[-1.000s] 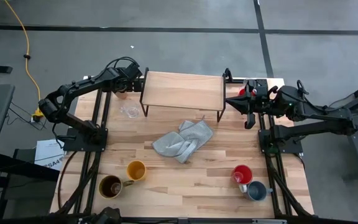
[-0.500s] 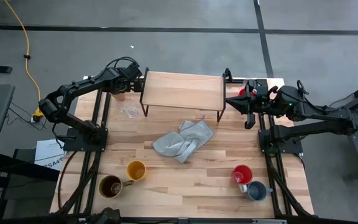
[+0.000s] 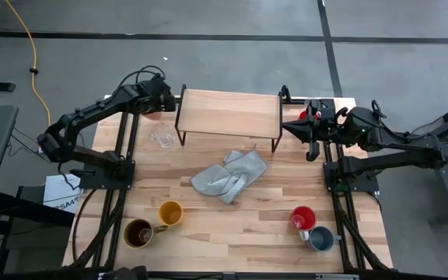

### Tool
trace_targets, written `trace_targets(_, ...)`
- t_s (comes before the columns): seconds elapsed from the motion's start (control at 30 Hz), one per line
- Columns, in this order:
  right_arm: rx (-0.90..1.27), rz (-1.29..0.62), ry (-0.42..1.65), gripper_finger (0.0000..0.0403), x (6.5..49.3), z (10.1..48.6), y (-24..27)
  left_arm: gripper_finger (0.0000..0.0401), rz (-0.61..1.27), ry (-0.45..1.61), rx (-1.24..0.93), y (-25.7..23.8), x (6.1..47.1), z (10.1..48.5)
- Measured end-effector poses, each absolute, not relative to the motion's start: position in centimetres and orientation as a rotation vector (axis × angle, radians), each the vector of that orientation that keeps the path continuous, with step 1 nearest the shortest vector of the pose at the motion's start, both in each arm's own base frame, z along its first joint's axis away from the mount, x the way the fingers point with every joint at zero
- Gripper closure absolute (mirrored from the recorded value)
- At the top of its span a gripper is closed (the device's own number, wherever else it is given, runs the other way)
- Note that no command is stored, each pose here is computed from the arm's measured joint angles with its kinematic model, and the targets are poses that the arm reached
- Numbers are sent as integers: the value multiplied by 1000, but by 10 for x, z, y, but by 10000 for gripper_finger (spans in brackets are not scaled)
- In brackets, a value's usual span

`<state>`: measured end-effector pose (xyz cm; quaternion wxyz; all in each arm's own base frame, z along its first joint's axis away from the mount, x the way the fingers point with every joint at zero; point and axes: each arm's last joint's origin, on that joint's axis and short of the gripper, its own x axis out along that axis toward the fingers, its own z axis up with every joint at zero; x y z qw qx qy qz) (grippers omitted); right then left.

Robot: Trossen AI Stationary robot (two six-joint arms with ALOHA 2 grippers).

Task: Stack small to large cups/mugs on shelf
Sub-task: Put the orange cup on the shelf

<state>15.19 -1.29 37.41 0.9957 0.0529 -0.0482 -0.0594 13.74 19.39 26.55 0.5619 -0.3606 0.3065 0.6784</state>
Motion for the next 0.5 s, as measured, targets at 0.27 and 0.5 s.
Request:
trace_targets(0.27,121,-116,-133,403,152,377,-13,401,1567,542,-853,185,131,288)
trace_targets(0.5,121,-115,-149,403,151,379,-13,401,1575,420,-870,183,129,305)
